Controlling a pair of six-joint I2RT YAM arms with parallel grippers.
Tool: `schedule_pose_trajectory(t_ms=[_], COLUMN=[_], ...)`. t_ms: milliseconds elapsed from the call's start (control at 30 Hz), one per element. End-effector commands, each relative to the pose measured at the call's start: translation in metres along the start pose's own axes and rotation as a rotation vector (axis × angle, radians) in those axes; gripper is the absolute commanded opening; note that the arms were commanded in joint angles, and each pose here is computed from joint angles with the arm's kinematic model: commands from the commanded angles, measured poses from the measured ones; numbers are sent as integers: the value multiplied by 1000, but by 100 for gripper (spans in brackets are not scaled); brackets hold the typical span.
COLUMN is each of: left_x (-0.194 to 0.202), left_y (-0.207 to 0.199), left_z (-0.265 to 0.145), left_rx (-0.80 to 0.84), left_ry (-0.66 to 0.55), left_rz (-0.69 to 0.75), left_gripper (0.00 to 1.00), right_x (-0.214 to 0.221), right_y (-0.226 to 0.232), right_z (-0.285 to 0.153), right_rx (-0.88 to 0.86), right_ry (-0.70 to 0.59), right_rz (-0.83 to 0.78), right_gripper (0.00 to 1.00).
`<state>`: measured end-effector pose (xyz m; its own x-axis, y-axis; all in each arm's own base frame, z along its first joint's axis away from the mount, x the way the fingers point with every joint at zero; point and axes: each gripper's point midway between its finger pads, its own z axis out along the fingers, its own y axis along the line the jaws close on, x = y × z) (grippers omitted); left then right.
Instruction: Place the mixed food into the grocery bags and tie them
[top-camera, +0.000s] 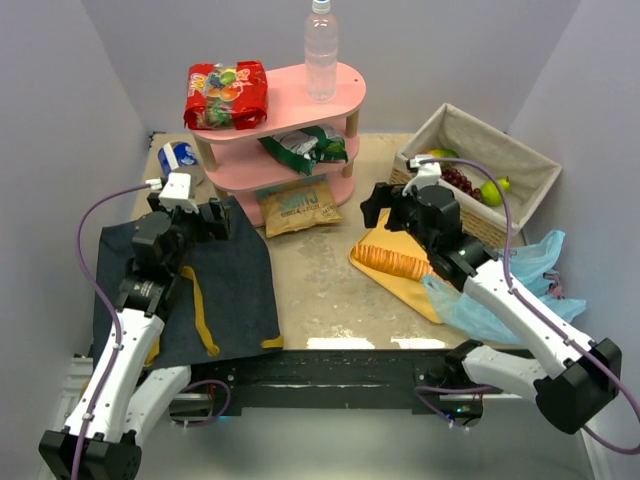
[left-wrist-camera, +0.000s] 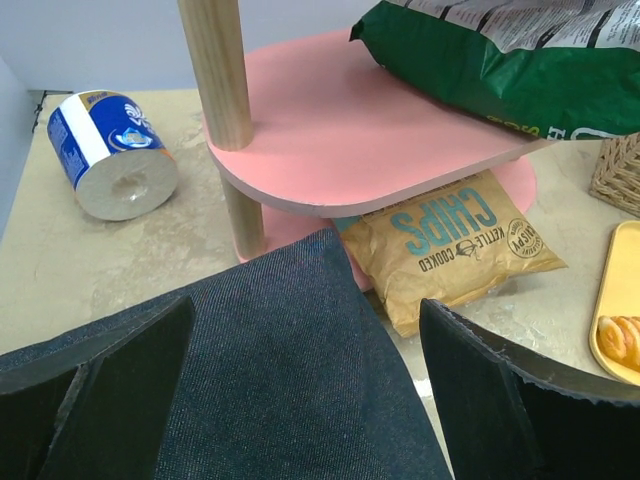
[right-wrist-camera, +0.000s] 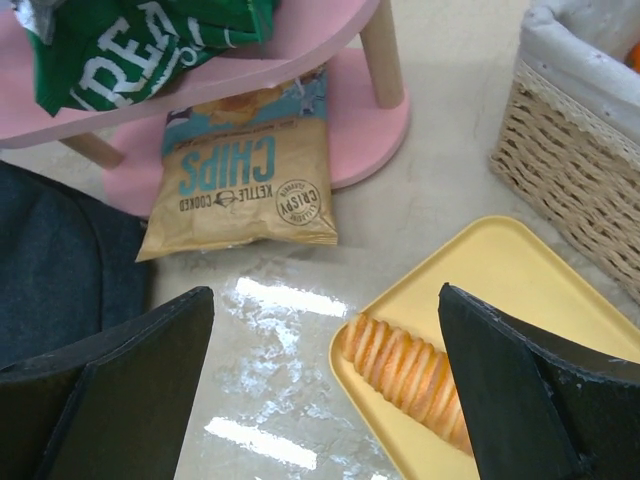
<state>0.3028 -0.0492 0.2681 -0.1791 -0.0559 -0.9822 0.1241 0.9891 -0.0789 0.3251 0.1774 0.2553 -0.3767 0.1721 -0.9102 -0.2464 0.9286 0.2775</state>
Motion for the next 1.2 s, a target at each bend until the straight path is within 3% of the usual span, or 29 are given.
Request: schedule_pose_trajectory(t_ms=[0,233,367,533,867,1167], left_x=[-26,-21,-17,-13,-12,-14], left_y=[3,20,24,23,22,19], left_z=[-3,-6,-7,-5,-7,-7], left_rx=[-16,-112,-127,-121,-112,-101], left_ry=[-79,-82,-80,-71,-75,-81], left_rz=[10,-3,5,11,12,10], left_gripper=[100,100,100,100,100,100], right_x=[-21,62,116,170,212,251], right_y=[50,166,250,315,292,288], right_z=[1,14,-7,-18,2,10], right_rx=[-195,-449,-622,-721,-534,-526], right_ry=[-41,132,216,299,364,447], right_rz=[-7,-10,-34,-50,-52,-76], right_gripper=[99,99,99,99,99,97])
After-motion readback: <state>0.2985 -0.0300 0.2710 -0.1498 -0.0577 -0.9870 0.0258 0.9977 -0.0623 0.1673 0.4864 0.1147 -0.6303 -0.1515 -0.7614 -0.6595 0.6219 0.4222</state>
